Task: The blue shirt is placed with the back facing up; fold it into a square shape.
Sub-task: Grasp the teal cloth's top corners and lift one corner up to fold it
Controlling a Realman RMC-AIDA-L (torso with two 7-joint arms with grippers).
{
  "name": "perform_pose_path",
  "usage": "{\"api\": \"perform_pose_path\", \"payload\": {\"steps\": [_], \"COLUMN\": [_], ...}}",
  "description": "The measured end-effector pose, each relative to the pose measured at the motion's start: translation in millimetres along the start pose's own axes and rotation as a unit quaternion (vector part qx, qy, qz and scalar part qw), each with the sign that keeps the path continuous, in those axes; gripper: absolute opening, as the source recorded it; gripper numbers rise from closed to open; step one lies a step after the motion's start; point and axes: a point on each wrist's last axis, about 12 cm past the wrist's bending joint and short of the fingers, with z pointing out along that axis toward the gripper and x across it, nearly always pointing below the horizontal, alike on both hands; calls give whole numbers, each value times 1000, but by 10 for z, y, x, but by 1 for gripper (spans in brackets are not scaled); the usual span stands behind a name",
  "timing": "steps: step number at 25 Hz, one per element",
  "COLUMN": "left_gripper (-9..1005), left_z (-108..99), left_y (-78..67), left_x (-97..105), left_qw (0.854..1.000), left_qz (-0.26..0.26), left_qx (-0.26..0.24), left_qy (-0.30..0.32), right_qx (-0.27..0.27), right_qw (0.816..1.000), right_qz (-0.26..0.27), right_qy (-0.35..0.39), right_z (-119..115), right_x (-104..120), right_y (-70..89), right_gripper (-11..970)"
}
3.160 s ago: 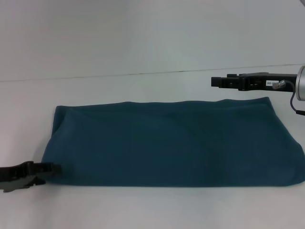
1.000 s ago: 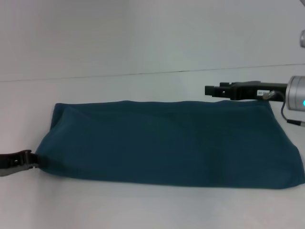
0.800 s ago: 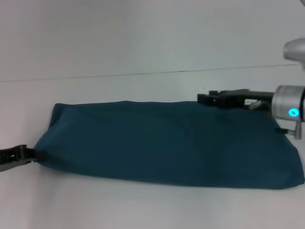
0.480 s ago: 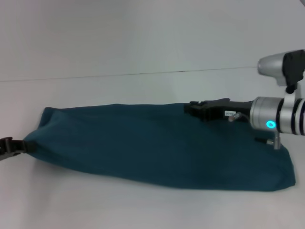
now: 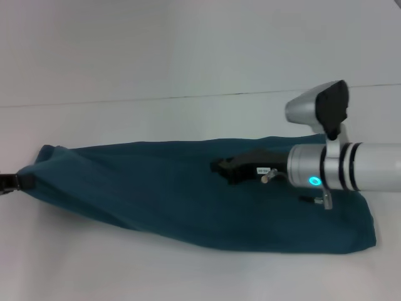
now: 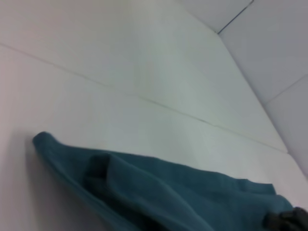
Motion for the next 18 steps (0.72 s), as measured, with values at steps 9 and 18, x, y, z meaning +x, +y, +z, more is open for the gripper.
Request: {"api": "perform_pose_path", "payload": {"steps": [9, 18], "left_gripper": [20, 21], "left_z": [-77, -99], "left_y": [-85, -120], "left_x": [-79, -132], "left_qw": [999, 999], "left_qz": [15, 26], "left_qx": [27, 40], "left_qy": [-14, -24], "right_qx": [-14, -29], "right_qw": [999, 996], "right_qz": [-41, -73], "right_qy": [22, 41], "right_z": [204, 350], "right_x": [46, 77], "right_y": [173, 329], "right_gripper": [-1, -2]}}
